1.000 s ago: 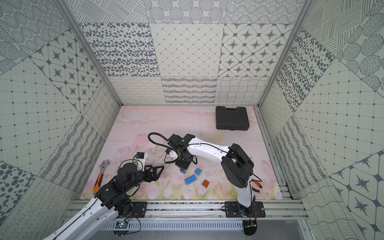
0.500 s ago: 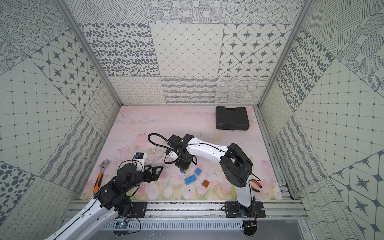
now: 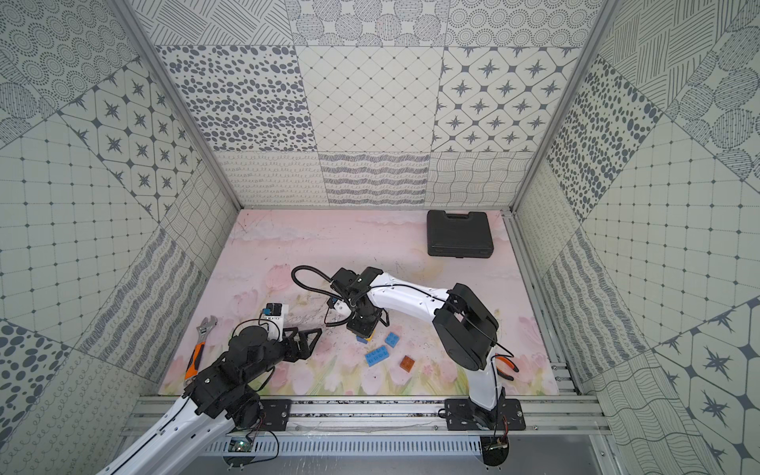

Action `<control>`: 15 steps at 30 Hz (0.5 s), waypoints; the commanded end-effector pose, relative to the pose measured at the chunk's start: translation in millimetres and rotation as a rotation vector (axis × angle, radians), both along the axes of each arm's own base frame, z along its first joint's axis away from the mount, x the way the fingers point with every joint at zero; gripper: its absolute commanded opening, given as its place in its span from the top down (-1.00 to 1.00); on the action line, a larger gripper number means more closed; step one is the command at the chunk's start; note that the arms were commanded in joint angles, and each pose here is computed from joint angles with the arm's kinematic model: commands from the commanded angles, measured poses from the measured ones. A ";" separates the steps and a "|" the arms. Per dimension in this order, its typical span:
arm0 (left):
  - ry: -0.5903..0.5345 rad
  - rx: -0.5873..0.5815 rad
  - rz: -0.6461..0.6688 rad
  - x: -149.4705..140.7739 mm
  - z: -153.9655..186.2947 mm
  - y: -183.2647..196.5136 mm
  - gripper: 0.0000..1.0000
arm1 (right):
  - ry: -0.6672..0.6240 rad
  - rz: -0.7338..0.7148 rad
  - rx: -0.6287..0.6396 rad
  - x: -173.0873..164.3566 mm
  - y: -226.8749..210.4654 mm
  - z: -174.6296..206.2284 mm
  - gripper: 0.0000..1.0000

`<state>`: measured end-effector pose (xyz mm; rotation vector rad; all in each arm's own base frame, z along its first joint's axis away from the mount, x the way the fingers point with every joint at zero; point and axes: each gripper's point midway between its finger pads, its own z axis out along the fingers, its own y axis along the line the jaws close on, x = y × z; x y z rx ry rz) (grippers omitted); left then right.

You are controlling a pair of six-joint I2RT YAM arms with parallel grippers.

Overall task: Assemble the letter f with lego
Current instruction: Assemble the lego brick at the center of the board.

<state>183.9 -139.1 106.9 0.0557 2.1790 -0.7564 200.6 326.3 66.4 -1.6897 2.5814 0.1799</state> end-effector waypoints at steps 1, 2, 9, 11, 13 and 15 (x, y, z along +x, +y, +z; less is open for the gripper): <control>-0.014 0.026 0.000 0.5 -1.9 2.4 -0.98 | 0.013 0.032 -0.035 -3.2 0.0 -13.3 0.35; -0.013 0.026 -0.001 0.4 -2.2 2.4 -0.98 | 0.012 0.037 -0.038 -3.9 0.1 -14.1 0.35; -0.014 0.026 -0.001 0.4 -2.0 2.4 -0.98 | 0.015 0.060 -0.058 -7.0 -1.1 -16.4 0.34; -0.013 0.025 -0.001 0.4 -1.9 2.2 -0.98 | 0.016 0.069 -0.072 -7.6 -2.2 -18.1 0.35; -0.014 0.026 -0.001 0.4 -2.0 2.3 -0.98 | 0.019 0.076 -0.082 -8.0 -2.1 -20.1 0.35; -0.014 0.025 -0.001 0.4 -1.9 2.3 -0.98 | 0.031 0.082 -0.084 -10.2 -1.1 -21.2 0.35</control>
